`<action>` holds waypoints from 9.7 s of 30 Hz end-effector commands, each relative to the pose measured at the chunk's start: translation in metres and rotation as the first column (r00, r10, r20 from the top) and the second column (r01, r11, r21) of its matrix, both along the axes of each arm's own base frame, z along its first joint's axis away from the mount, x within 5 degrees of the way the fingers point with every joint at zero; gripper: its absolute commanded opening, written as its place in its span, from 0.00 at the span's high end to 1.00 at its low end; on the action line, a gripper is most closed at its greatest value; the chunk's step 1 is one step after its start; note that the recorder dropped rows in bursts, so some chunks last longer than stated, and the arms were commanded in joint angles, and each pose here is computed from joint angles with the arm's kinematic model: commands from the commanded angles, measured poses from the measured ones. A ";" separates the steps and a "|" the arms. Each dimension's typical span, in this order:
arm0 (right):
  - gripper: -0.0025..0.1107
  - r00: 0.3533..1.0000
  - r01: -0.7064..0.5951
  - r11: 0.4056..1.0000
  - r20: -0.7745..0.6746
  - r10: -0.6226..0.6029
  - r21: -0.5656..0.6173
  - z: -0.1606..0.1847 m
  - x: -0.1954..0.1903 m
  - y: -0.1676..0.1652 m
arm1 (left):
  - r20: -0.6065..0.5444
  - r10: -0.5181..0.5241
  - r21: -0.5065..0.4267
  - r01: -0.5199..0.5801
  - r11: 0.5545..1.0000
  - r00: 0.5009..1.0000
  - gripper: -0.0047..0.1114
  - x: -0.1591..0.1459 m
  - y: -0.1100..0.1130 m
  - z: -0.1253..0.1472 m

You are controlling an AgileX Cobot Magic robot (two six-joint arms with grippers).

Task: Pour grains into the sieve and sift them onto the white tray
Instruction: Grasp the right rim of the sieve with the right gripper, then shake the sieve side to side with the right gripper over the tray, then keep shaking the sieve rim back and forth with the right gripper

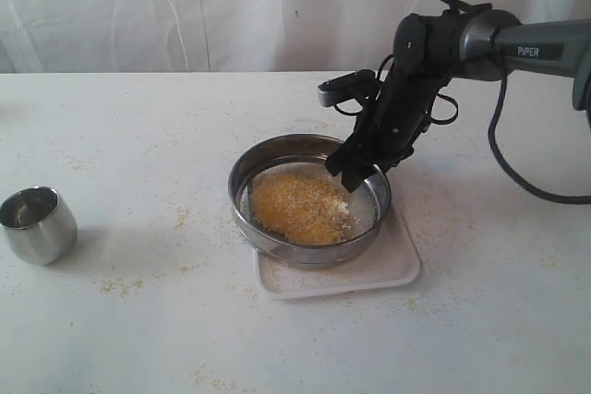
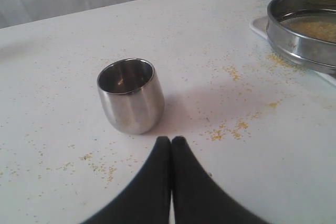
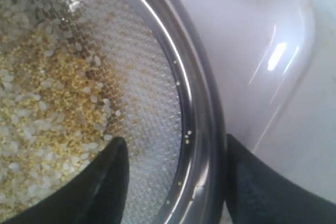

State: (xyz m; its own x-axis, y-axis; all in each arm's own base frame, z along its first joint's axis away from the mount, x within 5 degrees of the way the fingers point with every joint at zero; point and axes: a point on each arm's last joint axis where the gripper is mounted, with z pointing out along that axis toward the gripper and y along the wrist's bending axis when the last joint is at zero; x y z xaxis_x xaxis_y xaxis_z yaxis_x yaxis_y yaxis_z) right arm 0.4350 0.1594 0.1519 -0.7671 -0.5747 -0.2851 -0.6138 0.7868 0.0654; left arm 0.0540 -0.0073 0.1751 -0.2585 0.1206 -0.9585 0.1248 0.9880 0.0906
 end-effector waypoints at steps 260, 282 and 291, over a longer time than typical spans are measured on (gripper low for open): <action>0.98 0.993 -0.094 0.996 -0.066 0.094 0.000 0.066 -0.011 0.009 | -0.001 0.002 -0.006 -0.002 1.000 1.000 0.96 0.000 0.000 -0.001; 0.98 0.967 -0.230 0.965 -0.081 0.241 0.130 0.065 -0.018 0.025 | -0.001 0.002 -0.006 -0.002 1.000 1.000 0.96 0.000 0.000 -0.001; 0.98 0.990 0.110 0.990 -0.094 -0.102 0.087 0.064 -0.007 0.015 | -0.001 0.002 -0.006 -0.002 1.000 1.000 0.96 0.000 0.000 -0.001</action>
State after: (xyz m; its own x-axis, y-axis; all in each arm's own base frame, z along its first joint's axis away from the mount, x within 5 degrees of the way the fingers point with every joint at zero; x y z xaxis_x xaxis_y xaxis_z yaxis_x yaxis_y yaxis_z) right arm 0.4279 0.1754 0.2051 -0.8438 -0.4869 -0.2254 -0.5197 0.8462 0.1177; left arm 0.0540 -0.0072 0.1751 -0.2583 0.1240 -0.9581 0.1246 0.9877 0.0943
